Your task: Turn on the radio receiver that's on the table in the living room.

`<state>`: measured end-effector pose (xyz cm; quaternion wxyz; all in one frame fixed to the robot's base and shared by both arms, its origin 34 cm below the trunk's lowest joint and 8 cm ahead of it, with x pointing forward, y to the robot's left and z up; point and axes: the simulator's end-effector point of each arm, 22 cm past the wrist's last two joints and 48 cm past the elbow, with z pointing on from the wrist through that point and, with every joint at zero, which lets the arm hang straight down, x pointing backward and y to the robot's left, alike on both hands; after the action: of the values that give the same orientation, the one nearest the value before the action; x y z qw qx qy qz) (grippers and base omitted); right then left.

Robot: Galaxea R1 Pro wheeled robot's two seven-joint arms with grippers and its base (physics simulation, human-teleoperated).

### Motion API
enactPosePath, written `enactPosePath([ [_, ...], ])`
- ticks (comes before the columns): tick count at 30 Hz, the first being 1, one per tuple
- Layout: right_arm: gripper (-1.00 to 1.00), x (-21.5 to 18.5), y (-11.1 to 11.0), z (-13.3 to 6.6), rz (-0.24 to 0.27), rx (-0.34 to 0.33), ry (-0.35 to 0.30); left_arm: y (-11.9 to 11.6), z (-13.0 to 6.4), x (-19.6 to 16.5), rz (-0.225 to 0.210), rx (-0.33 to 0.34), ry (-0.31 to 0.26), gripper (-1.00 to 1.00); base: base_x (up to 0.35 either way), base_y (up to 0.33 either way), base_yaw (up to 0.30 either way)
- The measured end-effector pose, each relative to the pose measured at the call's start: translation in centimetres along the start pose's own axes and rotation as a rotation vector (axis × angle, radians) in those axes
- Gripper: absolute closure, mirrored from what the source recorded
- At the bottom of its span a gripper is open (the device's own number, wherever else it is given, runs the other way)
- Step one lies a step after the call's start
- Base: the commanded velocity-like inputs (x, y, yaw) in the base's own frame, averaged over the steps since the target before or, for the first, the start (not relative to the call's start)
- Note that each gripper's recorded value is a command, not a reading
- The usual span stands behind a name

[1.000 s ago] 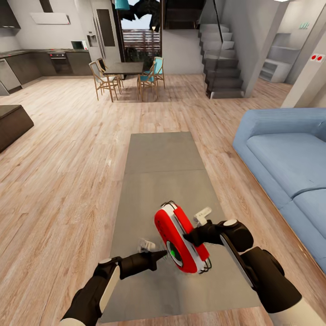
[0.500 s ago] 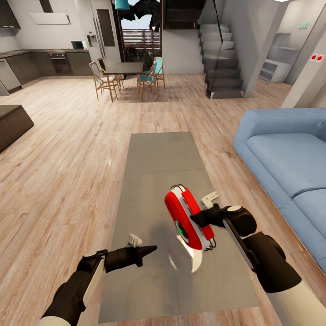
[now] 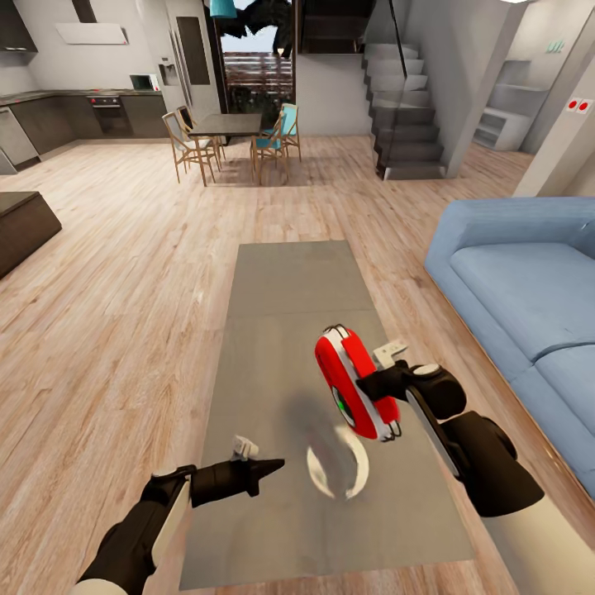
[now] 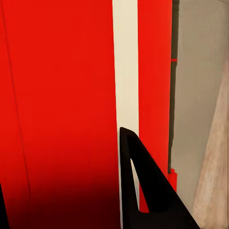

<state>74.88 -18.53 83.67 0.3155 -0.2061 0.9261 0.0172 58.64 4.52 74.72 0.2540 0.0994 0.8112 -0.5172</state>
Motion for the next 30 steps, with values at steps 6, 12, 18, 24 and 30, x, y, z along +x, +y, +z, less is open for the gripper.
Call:
enactPosePath([
  [6,1.0,1.8,-1.8,2.0,0.011,0.03,0.08,0.3,0.0,0.6,-0.014,-0.006,0.008,1.0,0.0,0.0,0.0],
  [12,1.0,2.2,-2.3,2.4,0.013,0.036,0.097,0.5,0.0,0.8,-0.022,-0.01,0.011,1.0,0.0,0.0,0.0],
  [18,1.0,1.9,-2.2,2.3,0.014,0.033,0.091,0.8,0.0,1.4,-0.038,-0.014,0.02,1.0,0.0,0.0,0.0],
  [24,1.0,1.3,-1.9,2.0,0.017,0.022,0.074,1.0,-0.1,1.7,-0.043,-0.018,0.024,1.0,0.0,0.0,0.0],
  [30,1.0,0.7,-1.7,1.7,0.016,0.018,0.057,1.1,0.0,2.0,-0.053,-0.019,0.026,1.0,0.0,0.0,0.0],
])
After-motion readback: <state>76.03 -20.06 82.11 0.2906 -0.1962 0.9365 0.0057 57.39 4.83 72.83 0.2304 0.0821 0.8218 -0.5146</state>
